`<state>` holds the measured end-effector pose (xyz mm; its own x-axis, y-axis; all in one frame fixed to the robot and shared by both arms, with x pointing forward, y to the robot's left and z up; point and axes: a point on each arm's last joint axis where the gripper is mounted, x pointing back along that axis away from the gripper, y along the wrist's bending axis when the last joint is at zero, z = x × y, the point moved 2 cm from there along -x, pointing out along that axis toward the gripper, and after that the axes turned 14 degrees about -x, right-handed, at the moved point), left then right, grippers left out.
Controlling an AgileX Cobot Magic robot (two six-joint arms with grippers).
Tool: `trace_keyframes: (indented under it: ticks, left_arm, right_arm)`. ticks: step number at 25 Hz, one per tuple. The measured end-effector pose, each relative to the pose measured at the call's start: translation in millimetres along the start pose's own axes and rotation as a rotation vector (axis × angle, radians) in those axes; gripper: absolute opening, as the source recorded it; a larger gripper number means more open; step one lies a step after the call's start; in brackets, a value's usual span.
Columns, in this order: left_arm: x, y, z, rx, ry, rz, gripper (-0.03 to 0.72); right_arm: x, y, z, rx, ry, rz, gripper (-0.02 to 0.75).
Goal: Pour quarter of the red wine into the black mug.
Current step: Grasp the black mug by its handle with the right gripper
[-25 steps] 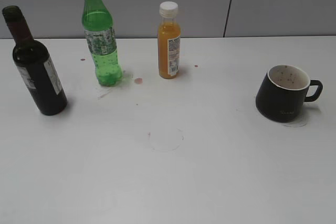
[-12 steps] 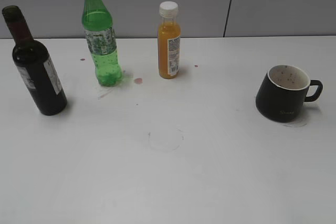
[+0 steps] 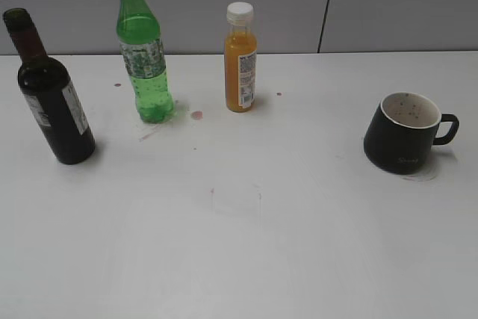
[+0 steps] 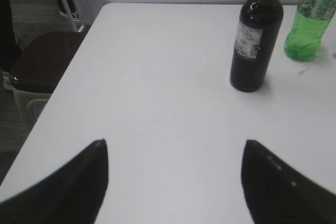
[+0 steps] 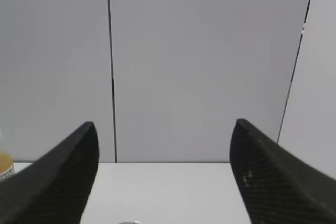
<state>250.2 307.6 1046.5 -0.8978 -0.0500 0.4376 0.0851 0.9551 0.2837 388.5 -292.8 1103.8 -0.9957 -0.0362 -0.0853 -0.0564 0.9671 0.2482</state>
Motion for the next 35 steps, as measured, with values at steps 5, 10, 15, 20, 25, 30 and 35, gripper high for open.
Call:
trace_keyframes:
  ticks: [5, 10, 15, 20, 25, 30, 35]
  left_arm:
    - [0, 0.0, 0, 0.0, 0.0, 0.0, 0.589]
    - [0, 0.0, 0, 0.0, 0.0, 0.0, 0.589]
    - [0, 0.0, 0, 0.0, 0.0, 0.0, 0.589]
    - [0, 0.0, 0, 0.0, 0.0, 0.0, 0.589]
    - [0, 0.0, 0, 0.0, 0.0, 0.0, 0.589]
    - [0, 0.0, 0, 0.0, 0.0, 0.0, 0.589]
    - [0, 0.0, 0, 0.0, 0.0, 0.0, 0.589]
  right_arm:
    - [-32, -4, 14, 0.002, 0.016, 0.013, 0.591]
    - [-65, -11, 38, 0.006, 0.054, 0.031, 0.589]
    - [-92, -19, 70, 0.019, 0.117, 0.047, 0.587]
    - [-100, -27, 106, 0.044, 0.123, 0.035, 0.587]
    - [-87, -34, 135, 0.048, 0.173, 0.045, 0.585]
    - [-71, -36, 145, 0.054, 0.179, 0.038, 0.585]
    - [-59, -38, 159, 0.064, 0.24, 0.033, 0.585]
